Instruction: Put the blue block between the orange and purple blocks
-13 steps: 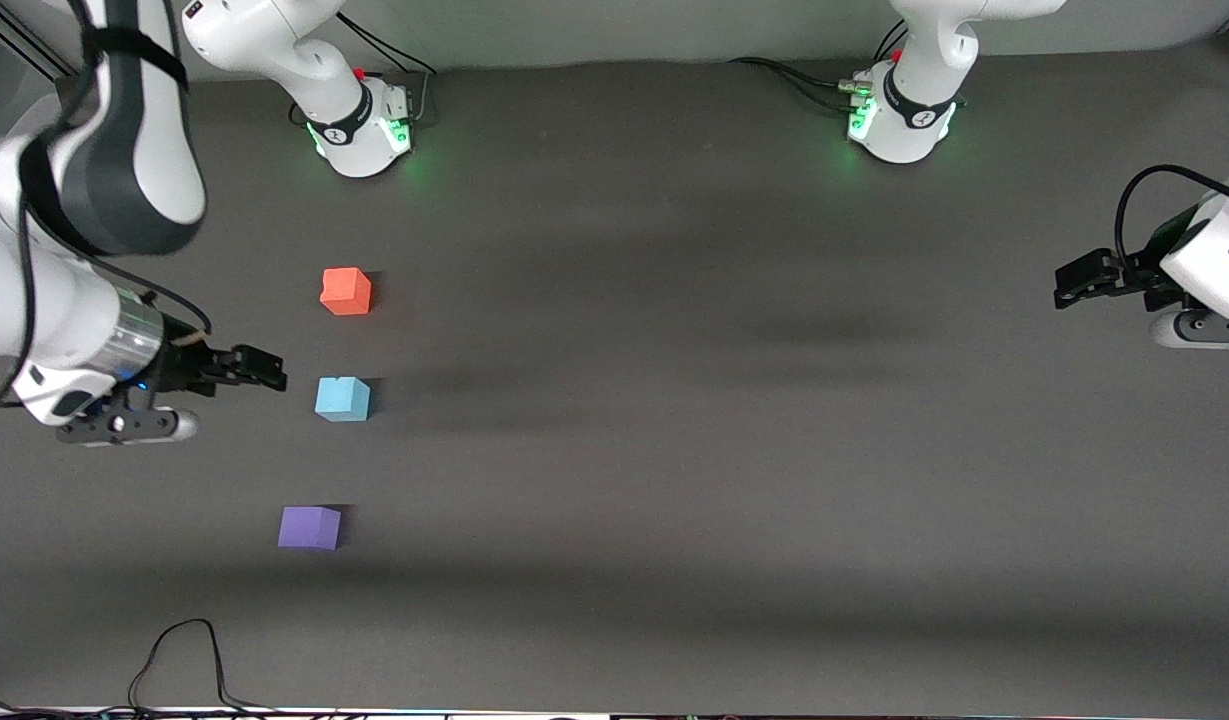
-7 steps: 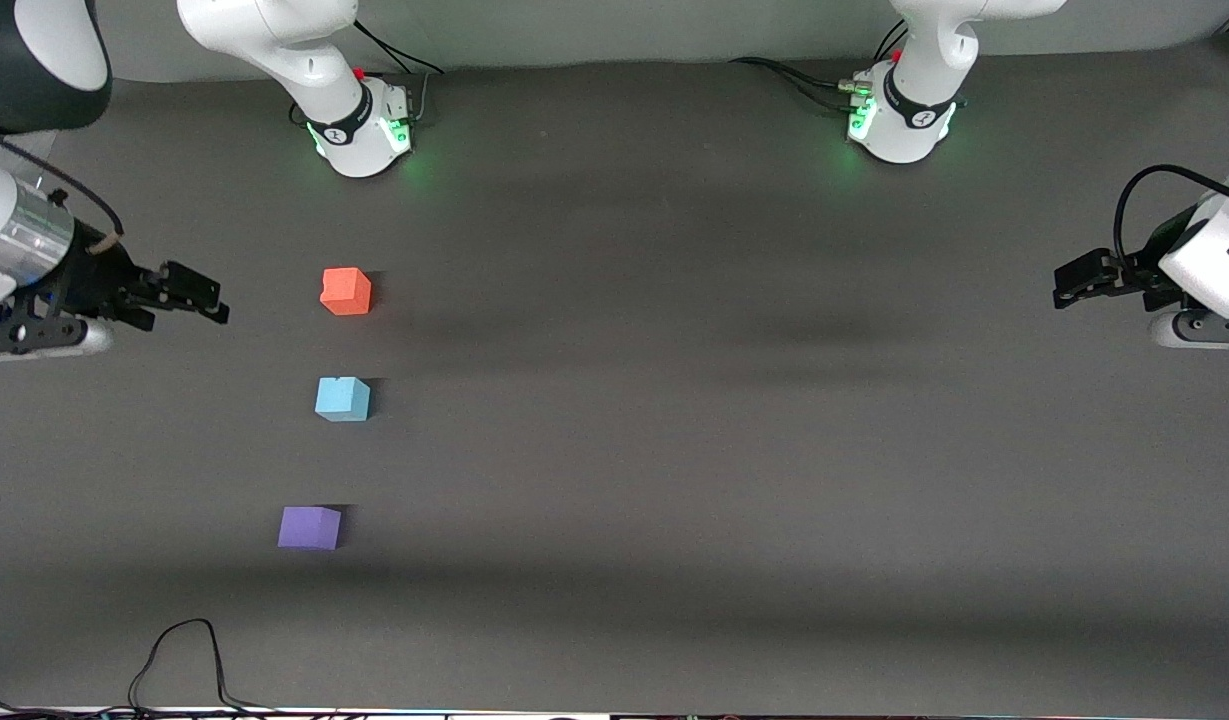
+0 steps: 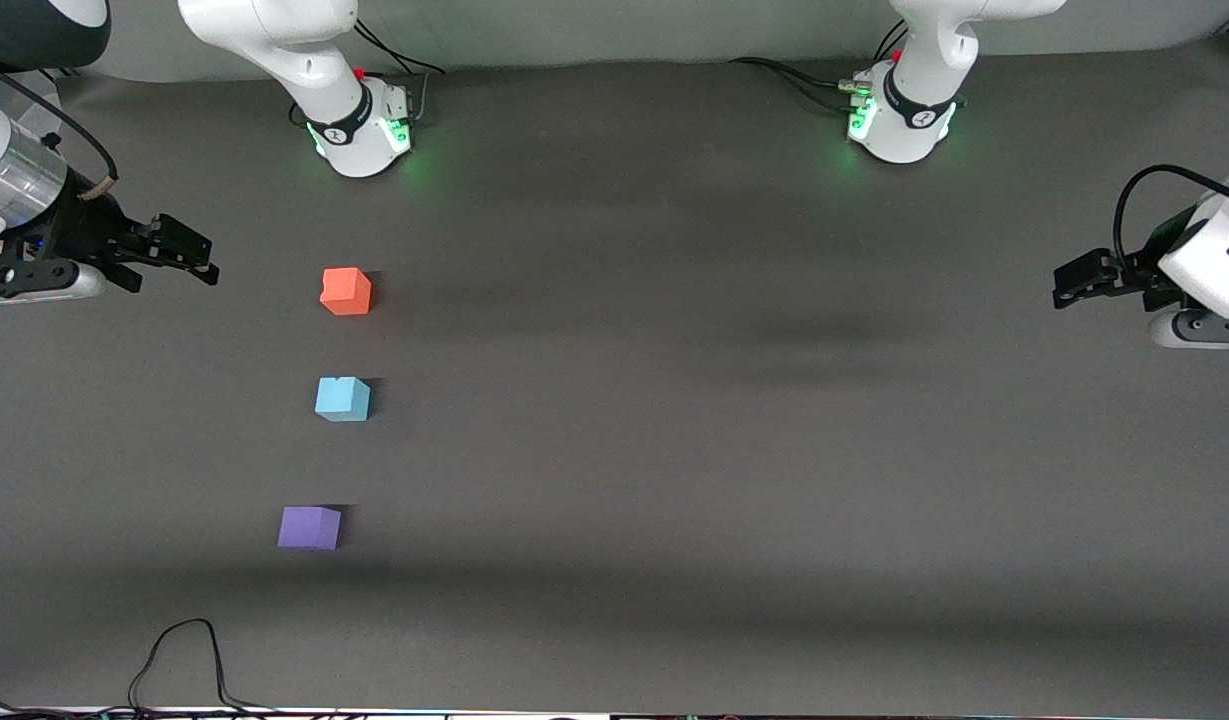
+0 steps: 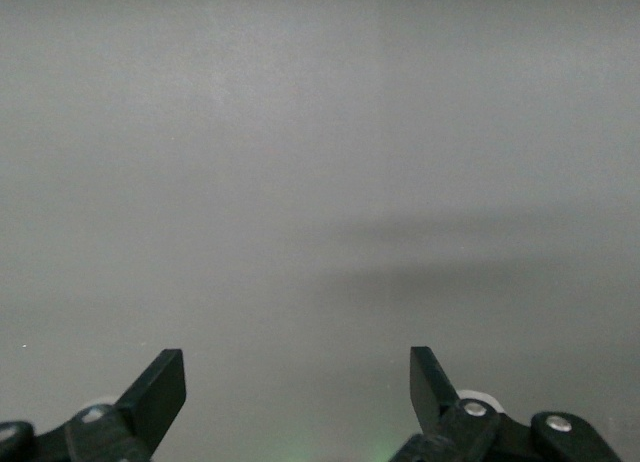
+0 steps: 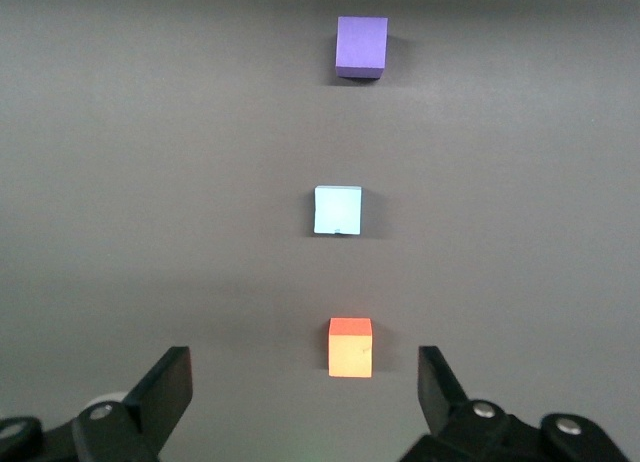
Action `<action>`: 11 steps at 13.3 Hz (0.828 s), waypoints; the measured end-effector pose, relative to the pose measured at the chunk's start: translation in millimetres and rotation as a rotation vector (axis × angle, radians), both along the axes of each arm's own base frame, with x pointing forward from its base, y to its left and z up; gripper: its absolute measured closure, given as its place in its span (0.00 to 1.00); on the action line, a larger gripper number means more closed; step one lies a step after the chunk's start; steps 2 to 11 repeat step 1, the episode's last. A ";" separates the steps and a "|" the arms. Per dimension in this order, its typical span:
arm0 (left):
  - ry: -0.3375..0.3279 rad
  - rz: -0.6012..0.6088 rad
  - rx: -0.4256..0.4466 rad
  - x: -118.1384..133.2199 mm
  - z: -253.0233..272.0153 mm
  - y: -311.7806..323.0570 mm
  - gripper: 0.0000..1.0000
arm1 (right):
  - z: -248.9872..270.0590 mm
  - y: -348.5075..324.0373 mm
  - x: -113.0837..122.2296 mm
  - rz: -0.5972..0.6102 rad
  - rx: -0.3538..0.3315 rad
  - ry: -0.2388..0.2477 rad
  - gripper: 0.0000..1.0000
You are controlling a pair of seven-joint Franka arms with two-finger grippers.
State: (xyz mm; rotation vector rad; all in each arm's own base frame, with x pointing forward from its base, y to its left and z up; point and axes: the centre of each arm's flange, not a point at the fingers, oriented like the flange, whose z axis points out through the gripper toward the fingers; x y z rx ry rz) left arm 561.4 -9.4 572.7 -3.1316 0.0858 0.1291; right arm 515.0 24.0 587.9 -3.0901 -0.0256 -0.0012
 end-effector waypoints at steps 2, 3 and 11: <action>0.000 0.000 0.000 0.0 0.0 0.0 0.00 | -2.0 -2.2 0.3 -0.004 -0.001 0.003 0.00; 0.000 0.000 0.000 0.0 0.0 0.0 0.00 | -2.0 -2.2 0.3 -0.004 -0.001 0.003 0.00; 0.000 0.000 0.000 0.0 0.0 0.0 0.00 | -2.0 -2.2 0.3 -0.004 -0.001 0.003 0.00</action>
